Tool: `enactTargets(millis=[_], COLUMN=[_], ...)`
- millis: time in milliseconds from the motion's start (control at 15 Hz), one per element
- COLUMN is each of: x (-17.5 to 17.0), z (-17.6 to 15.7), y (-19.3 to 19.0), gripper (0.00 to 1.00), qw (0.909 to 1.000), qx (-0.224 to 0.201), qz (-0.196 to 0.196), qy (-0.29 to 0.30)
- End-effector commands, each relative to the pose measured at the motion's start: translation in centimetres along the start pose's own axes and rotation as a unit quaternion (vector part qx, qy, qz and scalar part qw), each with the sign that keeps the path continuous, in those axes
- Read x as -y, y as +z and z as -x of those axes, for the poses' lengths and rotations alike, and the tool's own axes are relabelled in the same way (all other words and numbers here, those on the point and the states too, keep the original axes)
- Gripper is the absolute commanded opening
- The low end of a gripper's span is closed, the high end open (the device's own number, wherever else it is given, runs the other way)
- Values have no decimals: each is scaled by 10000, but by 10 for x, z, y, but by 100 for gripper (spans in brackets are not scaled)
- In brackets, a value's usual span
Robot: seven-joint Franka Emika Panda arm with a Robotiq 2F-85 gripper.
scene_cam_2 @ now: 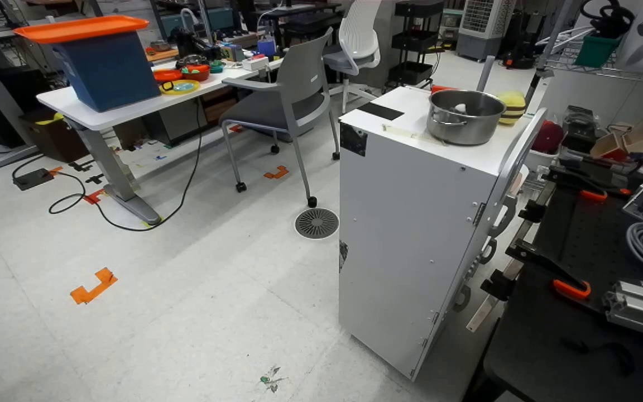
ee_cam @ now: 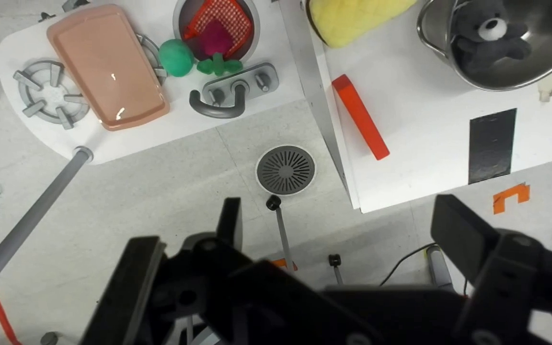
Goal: Pick up the orange object and put it in the pot
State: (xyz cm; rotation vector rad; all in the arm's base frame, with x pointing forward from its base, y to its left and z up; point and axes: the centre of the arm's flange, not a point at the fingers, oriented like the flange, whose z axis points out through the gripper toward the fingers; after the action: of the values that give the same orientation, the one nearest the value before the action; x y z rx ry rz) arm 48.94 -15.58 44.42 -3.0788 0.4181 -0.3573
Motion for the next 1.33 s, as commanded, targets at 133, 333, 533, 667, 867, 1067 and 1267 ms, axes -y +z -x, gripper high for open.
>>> enactTargets(millis=[133,333,533,667,867,1067,1267], x=[-10,-6,3,14,29,37,40], z=[-42,-58,-69,-67,-65,-65,-64], y=[10,28,52,65,78,82,82], gripper=[100,100,100,100,100,100,100], qw=[9995,9993,9981,9964,9943,9932,9924], qx=[42,248,596,840,1033,1110,1135], qz=[59,62,34,45,59,52,43], qy=[316,273,137,-32,-253,-357,-472])
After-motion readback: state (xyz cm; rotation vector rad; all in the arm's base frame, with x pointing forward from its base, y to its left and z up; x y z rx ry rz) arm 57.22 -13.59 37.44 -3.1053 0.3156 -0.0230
